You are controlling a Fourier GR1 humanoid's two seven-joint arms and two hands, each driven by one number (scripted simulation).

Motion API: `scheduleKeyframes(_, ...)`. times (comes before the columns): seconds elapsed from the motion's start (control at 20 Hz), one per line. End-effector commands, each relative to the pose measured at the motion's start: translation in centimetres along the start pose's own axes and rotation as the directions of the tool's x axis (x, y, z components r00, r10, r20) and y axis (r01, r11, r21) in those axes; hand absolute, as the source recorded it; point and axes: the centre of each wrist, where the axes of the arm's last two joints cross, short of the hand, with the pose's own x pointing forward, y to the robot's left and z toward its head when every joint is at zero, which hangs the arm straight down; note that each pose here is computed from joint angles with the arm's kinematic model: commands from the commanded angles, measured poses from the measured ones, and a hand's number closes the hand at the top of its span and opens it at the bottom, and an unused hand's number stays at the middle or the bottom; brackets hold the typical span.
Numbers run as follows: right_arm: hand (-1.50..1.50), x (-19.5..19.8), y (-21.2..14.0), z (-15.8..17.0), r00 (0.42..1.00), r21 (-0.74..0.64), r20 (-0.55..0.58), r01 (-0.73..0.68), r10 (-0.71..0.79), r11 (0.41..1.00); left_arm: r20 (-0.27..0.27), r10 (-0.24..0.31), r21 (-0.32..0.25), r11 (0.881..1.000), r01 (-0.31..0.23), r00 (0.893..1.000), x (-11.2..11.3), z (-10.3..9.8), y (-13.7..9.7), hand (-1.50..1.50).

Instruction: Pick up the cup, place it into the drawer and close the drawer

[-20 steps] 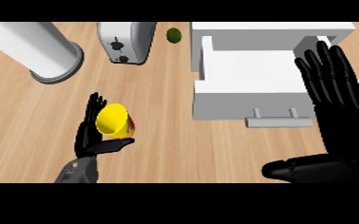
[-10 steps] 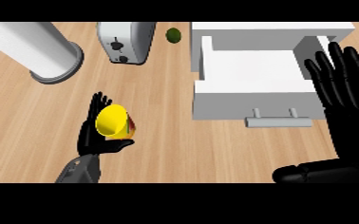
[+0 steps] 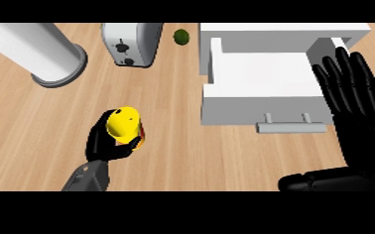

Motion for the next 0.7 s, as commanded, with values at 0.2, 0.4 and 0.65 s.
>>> scheduleKeyframes(0.2,-1.5,0.4,-1.9,-0.3,0.999,-0.001,0.034,0.008,-0.008,1.0,0.16,-0.037,0.006,0.999,0.037,0.986,0.8,-1.7,0.1,1.5)
scheduleKeyframes(0.4,-1.5,0.6,0.6,0.4,1.0,0.014,0.003,-0.004,0.004,1.0,0.186,-0.065,0.051,0.997,0.057,0.98,0.5,0.6,1.3,1.5)
scheduleKeyframes(0.65,-1.5,-0.6,-1.3,0.4,1.0,0.005,-0.024,-0.008,0.008,1.0,0.236,-0.104,0.081,0.993,0.087,0.966,1.9,-1.5,1.1,1.5)
